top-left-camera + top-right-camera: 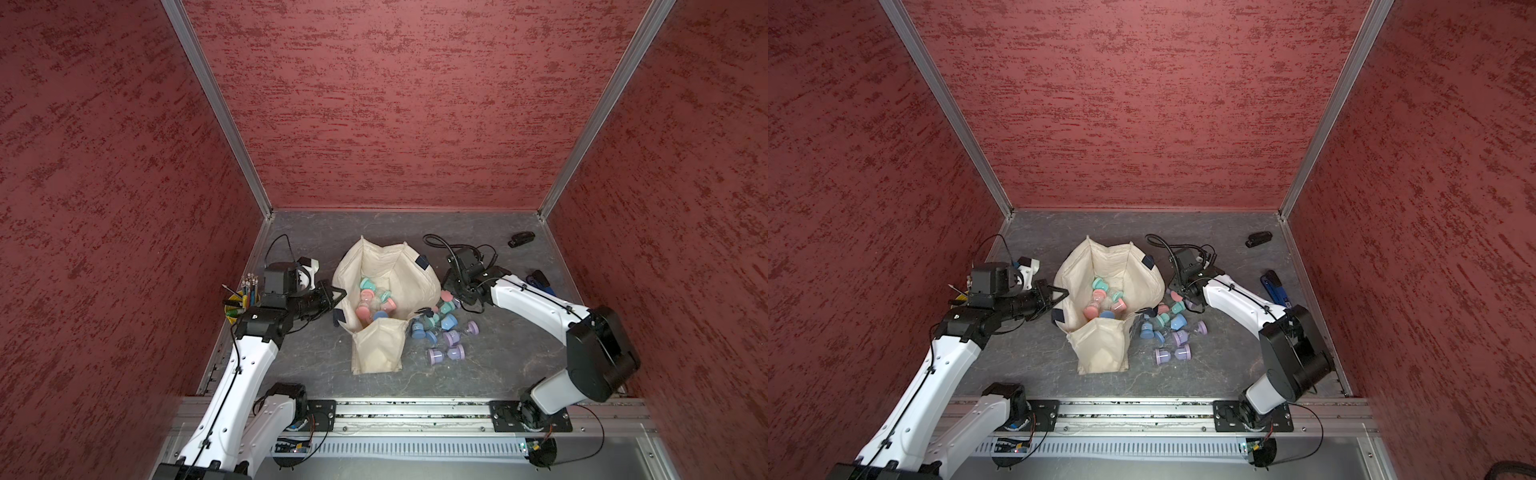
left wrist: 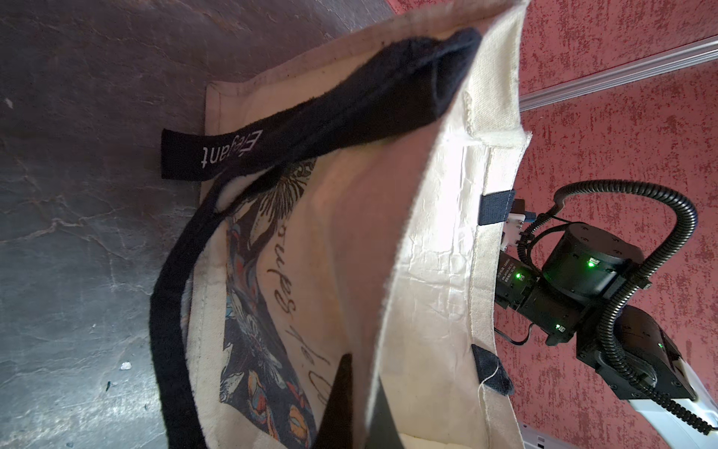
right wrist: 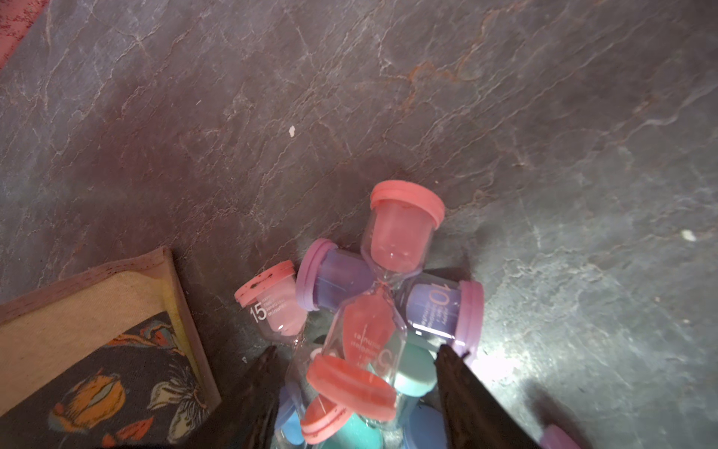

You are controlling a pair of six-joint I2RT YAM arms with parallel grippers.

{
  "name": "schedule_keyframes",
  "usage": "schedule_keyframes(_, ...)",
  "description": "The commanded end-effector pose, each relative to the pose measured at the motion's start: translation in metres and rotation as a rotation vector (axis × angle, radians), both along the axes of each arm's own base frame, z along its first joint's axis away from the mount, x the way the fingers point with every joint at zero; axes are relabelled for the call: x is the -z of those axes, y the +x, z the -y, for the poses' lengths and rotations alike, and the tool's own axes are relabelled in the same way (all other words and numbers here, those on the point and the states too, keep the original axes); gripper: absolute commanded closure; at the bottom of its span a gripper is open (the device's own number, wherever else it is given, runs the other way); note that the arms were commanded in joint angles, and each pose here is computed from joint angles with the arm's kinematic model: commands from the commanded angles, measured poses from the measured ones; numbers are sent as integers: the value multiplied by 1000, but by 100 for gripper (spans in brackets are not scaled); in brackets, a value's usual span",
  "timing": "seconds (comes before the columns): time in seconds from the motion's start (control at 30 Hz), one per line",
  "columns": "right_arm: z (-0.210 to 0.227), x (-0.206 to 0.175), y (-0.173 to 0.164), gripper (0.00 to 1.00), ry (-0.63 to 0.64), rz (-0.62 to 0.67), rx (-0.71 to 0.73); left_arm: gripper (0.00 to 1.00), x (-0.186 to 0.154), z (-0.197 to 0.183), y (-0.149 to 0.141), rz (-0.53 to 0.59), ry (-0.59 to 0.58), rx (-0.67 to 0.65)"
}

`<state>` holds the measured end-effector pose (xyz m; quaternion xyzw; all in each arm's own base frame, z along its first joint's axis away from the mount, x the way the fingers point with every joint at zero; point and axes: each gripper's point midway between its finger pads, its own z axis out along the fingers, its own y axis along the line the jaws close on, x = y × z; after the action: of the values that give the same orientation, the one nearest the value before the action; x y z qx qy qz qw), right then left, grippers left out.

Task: Put the hourglass into the canvas bag
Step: Pick up the hourglass from the center of the board.

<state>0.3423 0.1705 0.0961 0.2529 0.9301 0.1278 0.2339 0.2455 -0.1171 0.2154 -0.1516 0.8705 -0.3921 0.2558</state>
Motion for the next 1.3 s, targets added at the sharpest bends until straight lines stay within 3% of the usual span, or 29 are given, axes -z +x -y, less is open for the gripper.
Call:
schedule_keyframes(0.0, -7, -5, 11, 36, 42, 19, 18, 100, -7, -1, 0, 44, 0, 11)
schedule_keyframes(1.27, -13, 37, 7, 46, 23, -72, 2, 100, -3, -3, 1, 40, -5, 7)
